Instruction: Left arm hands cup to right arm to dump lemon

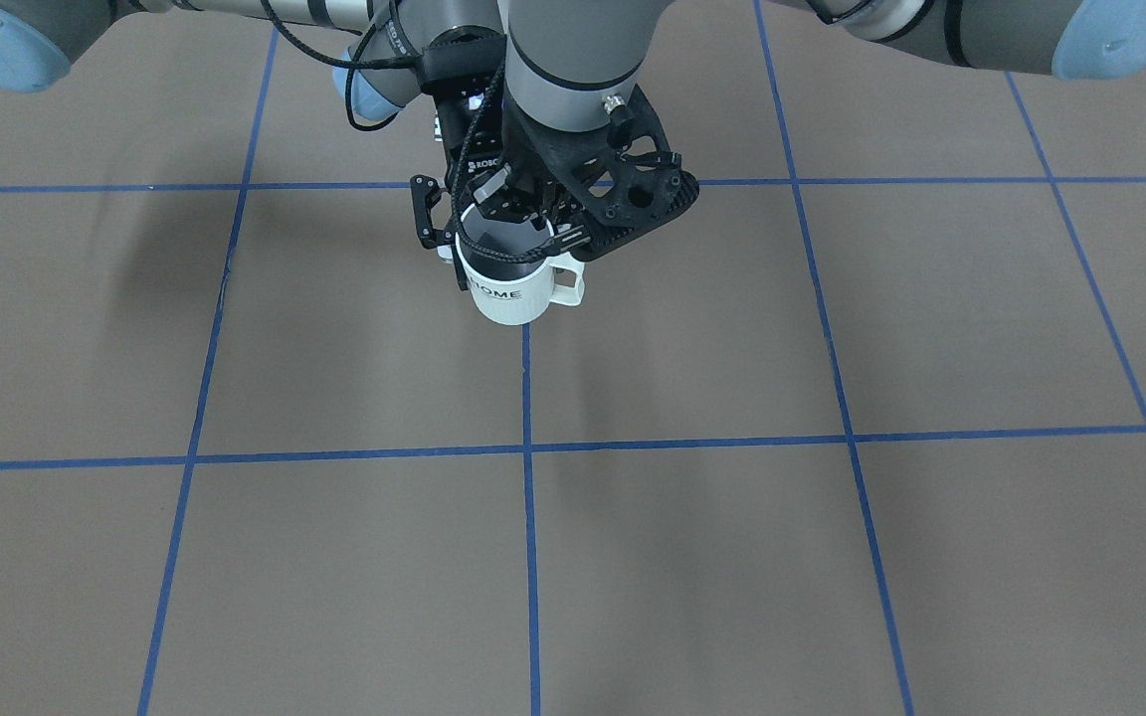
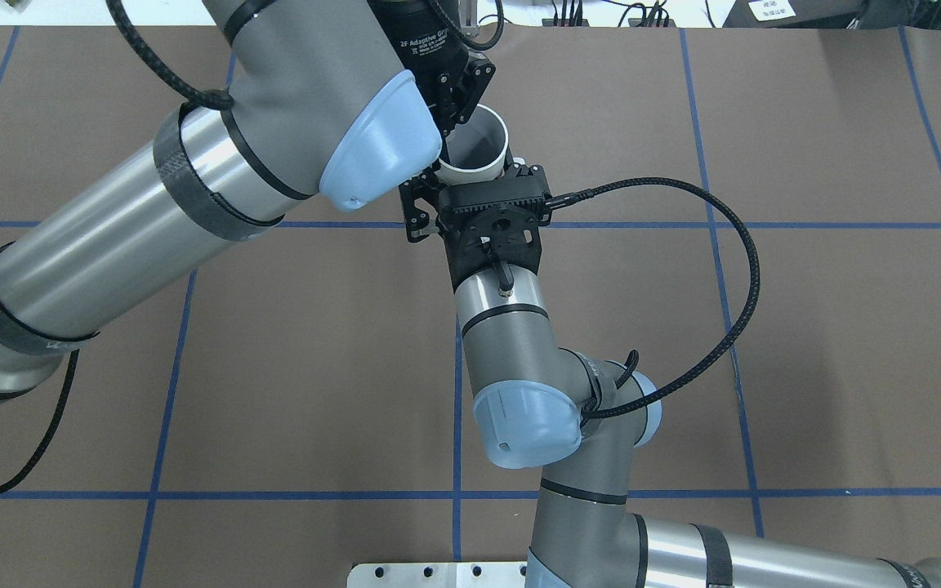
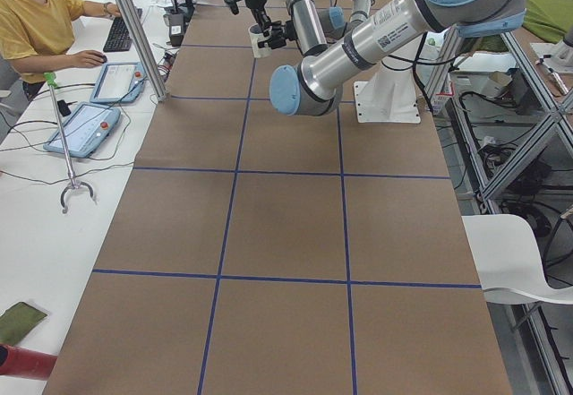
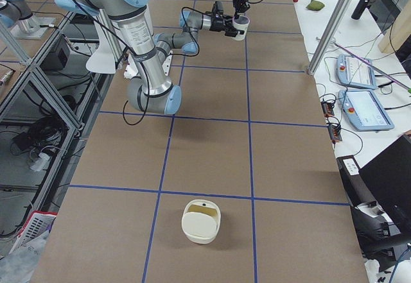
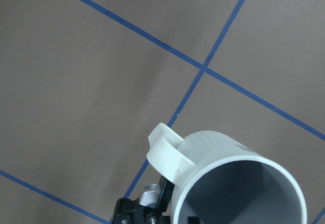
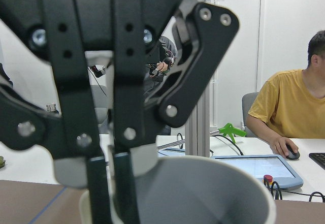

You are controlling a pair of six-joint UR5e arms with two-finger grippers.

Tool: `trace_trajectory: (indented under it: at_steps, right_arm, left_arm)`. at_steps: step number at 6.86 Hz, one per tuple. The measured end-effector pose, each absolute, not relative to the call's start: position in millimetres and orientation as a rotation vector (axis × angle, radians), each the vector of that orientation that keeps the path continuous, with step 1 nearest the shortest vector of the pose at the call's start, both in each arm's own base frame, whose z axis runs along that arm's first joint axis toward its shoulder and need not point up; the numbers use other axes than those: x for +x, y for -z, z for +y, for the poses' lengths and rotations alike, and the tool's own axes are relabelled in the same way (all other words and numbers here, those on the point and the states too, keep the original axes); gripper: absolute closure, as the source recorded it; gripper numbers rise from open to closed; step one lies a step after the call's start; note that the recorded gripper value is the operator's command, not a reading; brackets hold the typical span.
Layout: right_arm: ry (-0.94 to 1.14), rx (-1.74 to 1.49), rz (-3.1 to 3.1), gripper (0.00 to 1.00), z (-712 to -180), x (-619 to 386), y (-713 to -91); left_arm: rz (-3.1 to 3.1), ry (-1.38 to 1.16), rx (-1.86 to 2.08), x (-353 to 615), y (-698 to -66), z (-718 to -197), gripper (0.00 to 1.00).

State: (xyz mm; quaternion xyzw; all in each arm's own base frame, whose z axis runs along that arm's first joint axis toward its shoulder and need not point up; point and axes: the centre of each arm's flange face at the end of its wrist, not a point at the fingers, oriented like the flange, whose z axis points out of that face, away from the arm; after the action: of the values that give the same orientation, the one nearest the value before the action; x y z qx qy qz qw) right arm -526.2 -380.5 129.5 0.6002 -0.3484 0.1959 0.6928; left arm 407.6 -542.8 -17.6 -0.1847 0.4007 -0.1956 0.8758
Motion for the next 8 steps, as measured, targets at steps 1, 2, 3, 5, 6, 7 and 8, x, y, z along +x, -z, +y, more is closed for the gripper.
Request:
trace_trajectory:
  at_steps: [1,2,3,5,6,7,8]
  right_arm:
    - [-0.437,1.341,-0.778,0.19,-380.5,-526.2,-129.5]
    - [-0.438,1.340,-0.778,0.00,-380.4,-526.2,-130.5]
    - [-0.439,1.340,-0.781,0.00,-379.8,-524.9,-131.4]
    - [-0.440,1.342,-0.787,0.00,-377.9,-521.4,-131.0]
    - [-0.440,1.342,-0.792,0.00,-376.8,-520.5,-129.0]
    - [-0.440,1.342,-0.795,0.00,-375.5,-519.5,-128.0]
    - [-0.439,1.342,-0.802,0.00,-371.6,-518.2,-127.0]
  left_arm:
    - [0.835,0.414,-0.388,407.3,17.6,-543.0,1.00]
    - [0.833,0.418,-0.391,407.3,17.4,-543.1,1.00]
    - [0.831,0.421,-0.393,406.8,18.3,-542.8,1.00]
    - [0.829,0.425,-0.395,405.1,20.0,-542.9,1.00]
    - [0.829,0.424,-0.395,405.2,21.1,-542.5,1.00]
    - [0.829,0.424,-0.395,404.7,22.7,-542.1,1.00]
    - [0.828,0.425,-0.395,404.0,24.3,-541.9,1.00]
